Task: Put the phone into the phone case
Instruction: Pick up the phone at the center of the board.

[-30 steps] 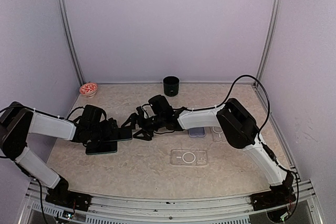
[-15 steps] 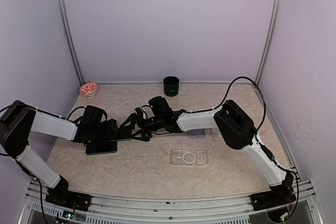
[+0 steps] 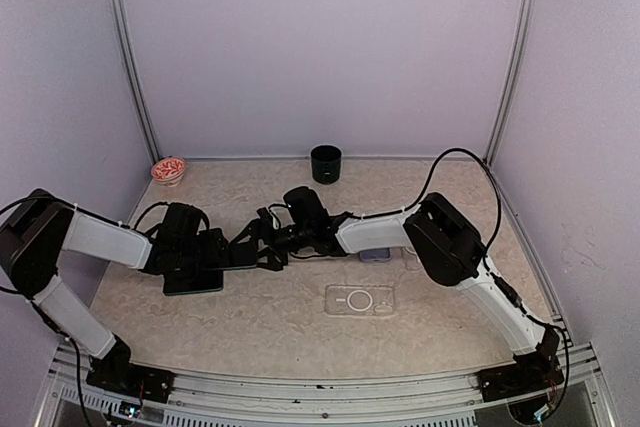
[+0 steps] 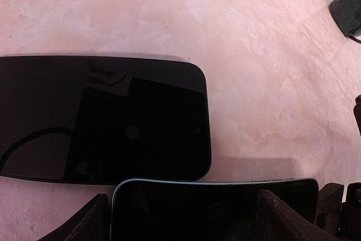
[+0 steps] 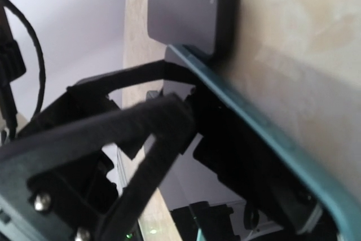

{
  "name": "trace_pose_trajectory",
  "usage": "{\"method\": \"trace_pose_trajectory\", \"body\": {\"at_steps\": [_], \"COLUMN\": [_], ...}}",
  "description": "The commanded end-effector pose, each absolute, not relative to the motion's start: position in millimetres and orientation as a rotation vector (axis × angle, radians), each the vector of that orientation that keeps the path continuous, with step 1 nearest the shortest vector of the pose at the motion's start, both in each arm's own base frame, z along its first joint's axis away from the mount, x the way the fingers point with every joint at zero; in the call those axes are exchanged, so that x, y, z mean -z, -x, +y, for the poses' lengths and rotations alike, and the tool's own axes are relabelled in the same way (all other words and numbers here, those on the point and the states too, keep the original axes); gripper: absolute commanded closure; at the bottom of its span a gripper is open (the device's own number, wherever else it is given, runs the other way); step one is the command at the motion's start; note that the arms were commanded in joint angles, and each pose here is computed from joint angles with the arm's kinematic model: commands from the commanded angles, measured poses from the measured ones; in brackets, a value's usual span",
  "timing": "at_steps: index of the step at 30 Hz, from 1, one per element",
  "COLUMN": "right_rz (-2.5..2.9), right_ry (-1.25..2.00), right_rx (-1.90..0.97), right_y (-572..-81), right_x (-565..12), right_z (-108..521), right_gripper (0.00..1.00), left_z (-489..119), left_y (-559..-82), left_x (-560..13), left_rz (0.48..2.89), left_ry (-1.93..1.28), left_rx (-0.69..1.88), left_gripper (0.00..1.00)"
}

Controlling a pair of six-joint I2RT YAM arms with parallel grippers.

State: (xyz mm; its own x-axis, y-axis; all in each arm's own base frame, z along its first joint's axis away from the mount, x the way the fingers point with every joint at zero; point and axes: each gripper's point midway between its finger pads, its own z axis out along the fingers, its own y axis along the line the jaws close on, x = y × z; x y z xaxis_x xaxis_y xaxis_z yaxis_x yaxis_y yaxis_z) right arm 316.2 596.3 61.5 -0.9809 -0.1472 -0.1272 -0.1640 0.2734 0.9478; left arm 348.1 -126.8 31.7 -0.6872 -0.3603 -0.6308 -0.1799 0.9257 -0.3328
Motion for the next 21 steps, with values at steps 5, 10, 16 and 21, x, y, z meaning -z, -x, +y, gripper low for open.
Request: {"method": "trace_pose_trajectory", "body": {"at_steps": [5,10,16,21], "right_rz": [2.564,2.516,2.399,2.349], "right_ry": [0.275,0.256,0.268,0.290], "right_rx": [-1.841,-1.862,-1.927,-1.966], "right_y": [-310,-312,-317,-317], "right_x": [-28,-33,-52,-58], "right_z": [592,586,579,579], "right_gripper": [0.25,0.40,0.53,0.62], "left_z": [-141,-136,-136,-138], "left_y": [-346,-344,-344,-344], "left_x": [-36,-36,-43,-49], "left_rz": [2.325,2.323,2.307,2.294], "left_ry": [0.328,0.343,0.344,0.341], "left_rx": [0.374,0.361,0.381,0.399], "left_gripper": [0.14,0.14,0.14,0.13]}}
